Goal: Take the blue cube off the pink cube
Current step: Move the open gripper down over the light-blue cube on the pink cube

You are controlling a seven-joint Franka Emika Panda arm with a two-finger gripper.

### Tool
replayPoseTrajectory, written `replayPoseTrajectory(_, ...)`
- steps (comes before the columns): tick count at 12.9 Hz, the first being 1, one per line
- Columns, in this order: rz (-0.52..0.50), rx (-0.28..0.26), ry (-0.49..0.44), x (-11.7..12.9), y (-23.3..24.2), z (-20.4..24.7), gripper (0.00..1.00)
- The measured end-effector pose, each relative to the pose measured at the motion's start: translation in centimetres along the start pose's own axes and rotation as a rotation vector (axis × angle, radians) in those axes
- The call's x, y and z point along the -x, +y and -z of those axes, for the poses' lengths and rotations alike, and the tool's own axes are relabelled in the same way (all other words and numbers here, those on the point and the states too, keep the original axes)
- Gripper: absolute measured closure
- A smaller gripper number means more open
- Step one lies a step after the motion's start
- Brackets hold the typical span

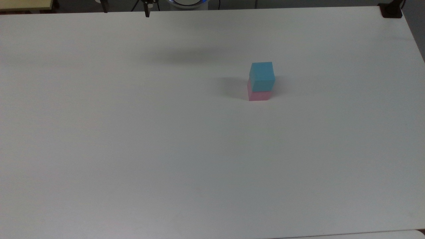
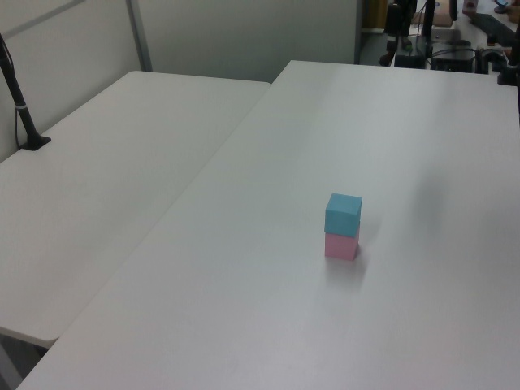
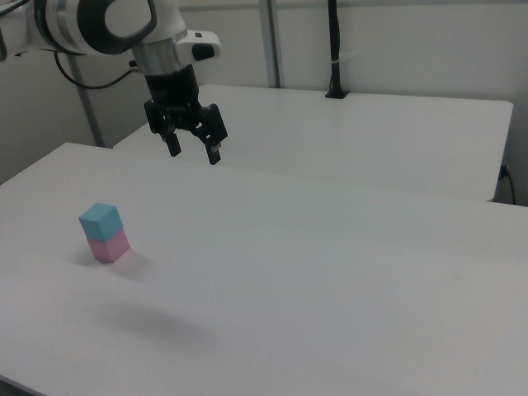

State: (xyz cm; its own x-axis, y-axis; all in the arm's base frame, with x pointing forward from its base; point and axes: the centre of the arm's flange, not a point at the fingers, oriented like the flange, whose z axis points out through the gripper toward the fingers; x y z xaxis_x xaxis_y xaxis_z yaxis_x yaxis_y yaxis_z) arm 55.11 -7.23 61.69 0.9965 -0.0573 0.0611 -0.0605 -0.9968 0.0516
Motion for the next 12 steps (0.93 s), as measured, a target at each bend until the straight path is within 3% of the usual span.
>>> replayPoseTrajectory(10,0.011,-0.012,-0.001,0.0,-0.6,-0.1,0.00)
replayPoseTrajectory(12,0.067,-0.022,-0.016,-0.1,-3.3,-0.8,0.00)
